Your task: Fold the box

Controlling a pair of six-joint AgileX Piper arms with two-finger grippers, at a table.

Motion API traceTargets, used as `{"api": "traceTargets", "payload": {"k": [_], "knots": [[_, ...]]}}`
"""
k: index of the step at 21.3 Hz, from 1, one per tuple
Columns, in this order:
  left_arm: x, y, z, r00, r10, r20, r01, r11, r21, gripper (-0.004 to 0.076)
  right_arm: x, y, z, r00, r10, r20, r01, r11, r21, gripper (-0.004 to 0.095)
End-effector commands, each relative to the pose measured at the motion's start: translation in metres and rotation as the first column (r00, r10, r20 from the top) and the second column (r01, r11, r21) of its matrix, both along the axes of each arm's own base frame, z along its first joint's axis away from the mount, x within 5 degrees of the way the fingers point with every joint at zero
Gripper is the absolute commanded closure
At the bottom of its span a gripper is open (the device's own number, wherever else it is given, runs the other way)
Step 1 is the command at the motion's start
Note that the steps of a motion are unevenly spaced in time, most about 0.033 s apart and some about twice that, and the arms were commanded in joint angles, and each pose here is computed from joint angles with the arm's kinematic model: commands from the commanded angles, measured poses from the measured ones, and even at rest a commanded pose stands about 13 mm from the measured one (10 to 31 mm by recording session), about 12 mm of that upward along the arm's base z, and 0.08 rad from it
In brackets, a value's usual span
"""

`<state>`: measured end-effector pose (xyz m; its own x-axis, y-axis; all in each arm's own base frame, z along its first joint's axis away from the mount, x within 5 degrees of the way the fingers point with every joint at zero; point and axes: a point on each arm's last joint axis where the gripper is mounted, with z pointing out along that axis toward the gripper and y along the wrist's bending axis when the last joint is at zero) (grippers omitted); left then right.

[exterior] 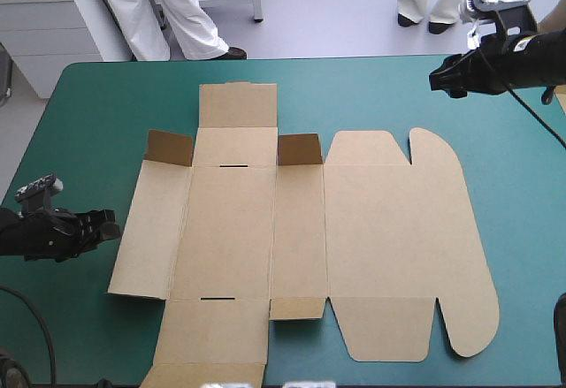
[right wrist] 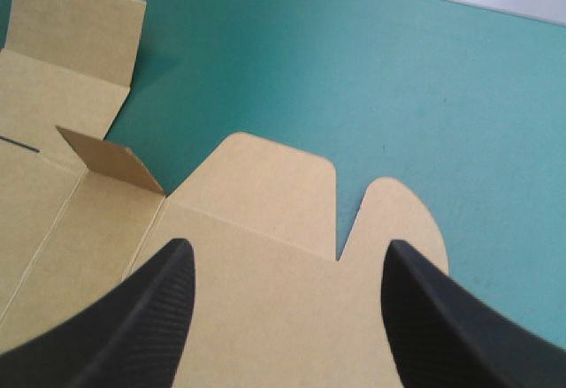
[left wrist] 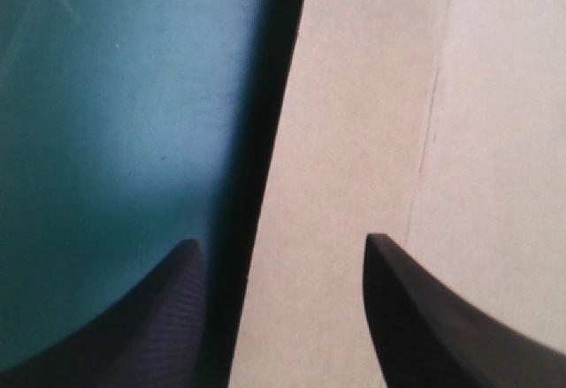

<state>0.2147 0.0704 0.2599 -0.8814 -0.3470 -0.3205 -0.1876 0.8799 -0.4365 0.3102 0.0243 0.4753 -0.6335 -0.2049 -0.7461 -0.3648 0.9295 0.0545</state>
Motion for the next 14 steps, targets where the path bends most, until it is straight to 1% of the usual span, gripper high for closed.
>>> {"api": "traceTargets", "payload": {"k": [1, 2, 4, 6, 8, 11, 14], "knots": [[0.009, 0.002, 0.001, 1.000, 0.013, 0.018, -0.012, 0.999, -0.039, 0.0333, -0.020, 0.000, 0.004, 1.000, 0.012, 0.008, -0.013, 1.000, 0.014, 0.0312], [0.012, 0.004, -0.005, 1.000, 0.015, -0.005, -0.015, 0.999, -0.051, 0.0324, -0.025, 0.000, -0.003, 1.000, 0.013, -0.016, -0.013, 1.000, 0.009, 0.0303], [0.015, 0.006, -0.013, 0.999, 0.001, -0.038, -0.003, 0.998, -0.055, 0.0322, -0.030, 0.000, -0.006, 0.999, 0.023, -0.023, -0.023, 1.000, 0.000, 0.0303], [0.015, 0.007, -0.019, 0.997, -0.039, -0.062, 0.035, 0.998, -0.055, 0.0322, -0.034, 0.000, -0.004, 1.000, 0.028, -0.011, -0.028, 1.000, -0.005, 0.0303], [0.020, 0.004, -0.022, 0.998, -0.054, -0.041, 0.050, 0.993, -0.109, 0.0322, -0.035, 0.001, -0.002, 1.000, 0.031, -0.006, -0.031, 1.000, -0.005, 0.0303], [0.025, 0.005, -0.041, 0.988, -0.105, -0.114, 0.081, 0.978, -0.193, 0.0322, -0.036, 0.001, -0.002, 0.999, 0.033, -0.003, -0.033, 0.999, -0.001, 0.0303], [0.029, 0.004, -0.055, 0.977, -0.134, -0.164, 0.089, 0.962, -0.257, 0.0322, -0.038, 0.001, 0.000, 0.999, 0.034, 0.004, -0.034, 0.999, -0.003, 0.0303]]}}
